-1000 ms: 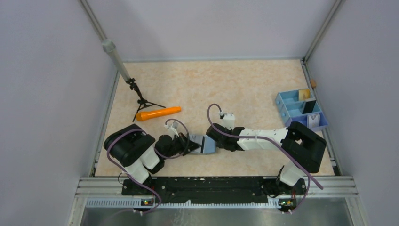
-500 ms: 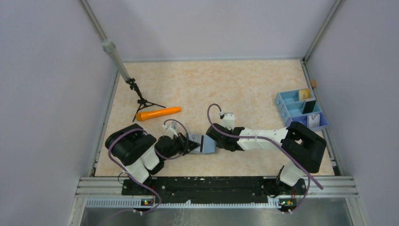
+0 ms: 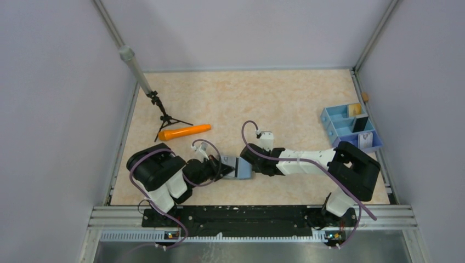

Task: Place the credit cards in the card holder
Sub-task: Insert the credit card into the card holder.

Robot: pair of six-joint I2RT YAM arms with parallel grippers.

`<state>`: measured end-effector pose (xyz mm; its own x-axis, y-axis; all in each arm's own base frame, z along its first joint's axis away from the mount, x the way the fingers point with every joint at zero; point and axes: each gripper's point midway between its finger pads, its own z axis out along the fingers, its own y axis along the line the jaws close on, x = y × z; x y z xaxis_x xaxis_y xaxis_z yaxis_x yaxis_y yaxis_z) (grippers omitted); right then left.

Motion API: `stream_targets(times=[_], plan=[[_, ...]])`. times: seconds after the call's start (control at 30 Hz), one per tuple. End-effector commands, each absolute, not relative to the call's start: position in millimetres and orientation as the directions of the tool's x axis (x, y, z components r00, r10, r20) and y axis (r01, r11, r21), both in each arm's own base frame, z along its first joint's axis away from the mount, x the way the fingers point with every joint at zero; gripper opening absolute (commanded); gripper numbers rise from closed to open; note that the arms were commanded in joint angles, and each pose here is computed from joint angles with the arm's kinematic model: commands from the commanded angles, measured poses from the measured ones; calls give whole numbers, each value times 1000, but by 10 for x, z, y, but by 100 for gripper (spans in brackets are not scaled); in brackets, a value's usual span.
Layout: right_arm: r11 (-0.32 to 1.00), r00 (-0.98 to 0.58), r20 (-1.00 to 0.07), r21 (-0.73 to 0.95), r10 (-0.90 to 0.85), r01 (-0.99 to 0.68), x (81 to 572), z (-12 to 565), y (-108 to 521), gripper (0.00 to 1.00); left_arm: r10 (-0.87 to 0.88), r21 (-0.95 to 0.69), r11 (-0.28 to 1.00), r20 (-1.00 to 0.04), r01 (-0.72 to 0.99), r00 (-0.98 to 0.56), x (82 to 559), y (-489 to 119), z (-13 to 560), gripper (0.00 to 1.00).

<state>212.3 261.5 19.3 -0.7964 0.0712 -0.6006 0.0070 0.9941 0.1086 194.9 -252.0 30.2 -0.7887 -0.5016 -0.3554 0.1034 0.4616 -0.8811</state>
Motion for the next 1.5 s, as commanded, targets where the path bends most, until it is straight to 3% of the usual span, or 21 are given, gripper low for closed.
stream_targets(times=[0.0,0.73,1.47], plan=[[999,-819,-573,43,31,8,2046,57,2533,0,-496,-866,493,-359,84,-791,1949,-2512,213,0],[999,-800,-599,18,38,34,2070,122,2408,0,-381,-688,725,-427,22,-820,2043,-2388,-6,44],[999,-796,-604,18,41,38,2071,131,2393,0,-220,-494,860,-582,125,-783,2145,-2160,194,62]])
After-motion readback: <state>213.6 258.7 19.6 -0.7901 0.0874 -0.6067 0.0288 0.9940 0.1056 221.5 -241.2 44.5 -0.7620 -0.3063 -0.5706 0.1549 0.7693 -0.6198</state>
